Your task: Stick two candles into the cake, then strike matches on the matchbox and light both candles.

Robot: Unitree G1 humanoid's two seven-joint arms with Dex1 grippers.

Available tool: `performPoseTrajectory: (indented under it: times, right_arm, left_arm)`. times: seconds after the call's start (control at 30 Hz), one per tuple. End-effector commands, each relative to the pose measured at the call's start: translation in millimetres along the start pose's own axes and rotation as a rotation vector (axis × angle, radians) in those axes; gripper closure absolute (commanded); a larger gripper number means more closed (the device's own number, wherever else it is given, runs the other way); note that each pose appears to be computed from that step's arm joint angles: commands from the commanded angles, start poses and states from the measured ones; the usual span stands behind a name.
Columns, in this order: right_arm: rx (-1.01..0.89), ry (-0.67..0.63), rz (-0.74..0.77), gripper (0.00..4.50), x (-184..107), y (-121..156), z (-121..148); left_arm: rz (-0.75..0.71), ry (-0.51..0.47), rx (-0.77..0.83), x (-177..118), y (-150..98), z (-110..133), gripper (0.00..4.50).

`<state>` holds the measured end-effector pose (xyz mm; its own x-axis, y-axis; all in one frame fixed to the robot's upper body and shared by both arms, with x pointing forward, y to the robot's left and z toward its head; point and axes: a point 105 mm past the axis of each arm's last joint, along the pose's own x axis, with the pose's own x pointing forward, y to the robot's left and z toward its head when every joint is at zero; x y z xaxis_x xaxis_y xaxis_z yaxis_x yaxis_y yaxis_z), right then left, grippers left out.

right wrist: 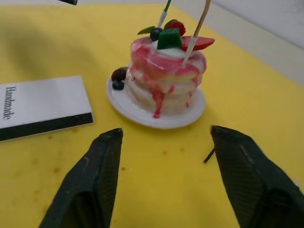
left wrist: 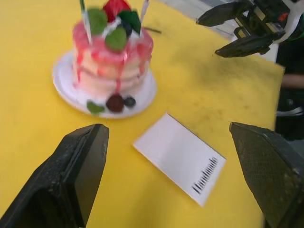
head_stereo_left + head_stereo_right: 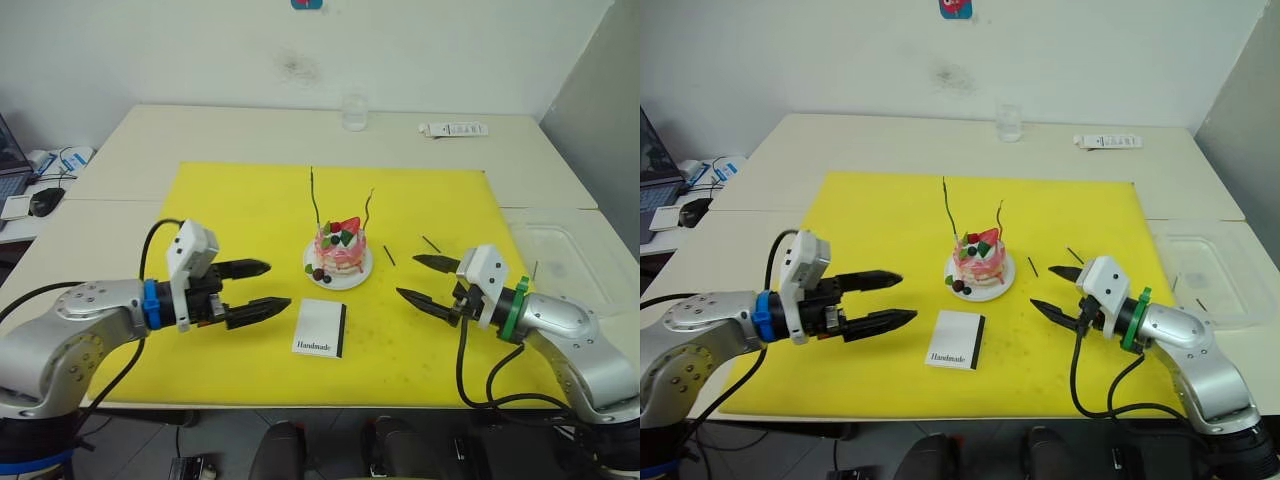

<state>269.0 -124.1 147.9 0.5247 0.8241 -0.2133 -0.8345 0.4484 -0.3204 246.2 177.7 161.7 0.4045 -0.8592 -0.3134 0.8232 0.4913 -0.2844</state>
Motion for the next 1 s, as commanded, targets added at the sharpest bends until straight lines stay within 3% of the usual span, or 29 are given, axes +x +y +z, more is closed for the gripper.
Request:
performPoseTrajectory:
  times: [0.03, 0.2, 0.37, 0.6, 1.0]
  right_arm:
    - [-0.042, 0.016, 0.106, 2.71, 0, 13, 8]
    - [-0.094, 0.09, 0.19, 4.47, 13, 22, -2]
    - [-0.111, 0.128, 0.242, 4.47, 23, 30, -9]
    - [-0.127, 0.15, 0.277, 4.47, 29, 35, -13]
    - [-0.172, 0.194, 0.303, 4.47, 49, 36, -18]
  left_arm:
    - [-0.107, 0.043, -0.204, -8, -12, -3, 0.0]
    - [-0.133, 0.107, -0.377, 6, -6, -11, 0.0]
    - [-0.108, 0.15, -0.503, 22, 5, -18, 0.0]
    - [-0.154, 0.217, -0.561, 41, -2, -28, 0.0]
    - [-0.12, 0.184, -0.578, 62, 6, -36, 0.0]
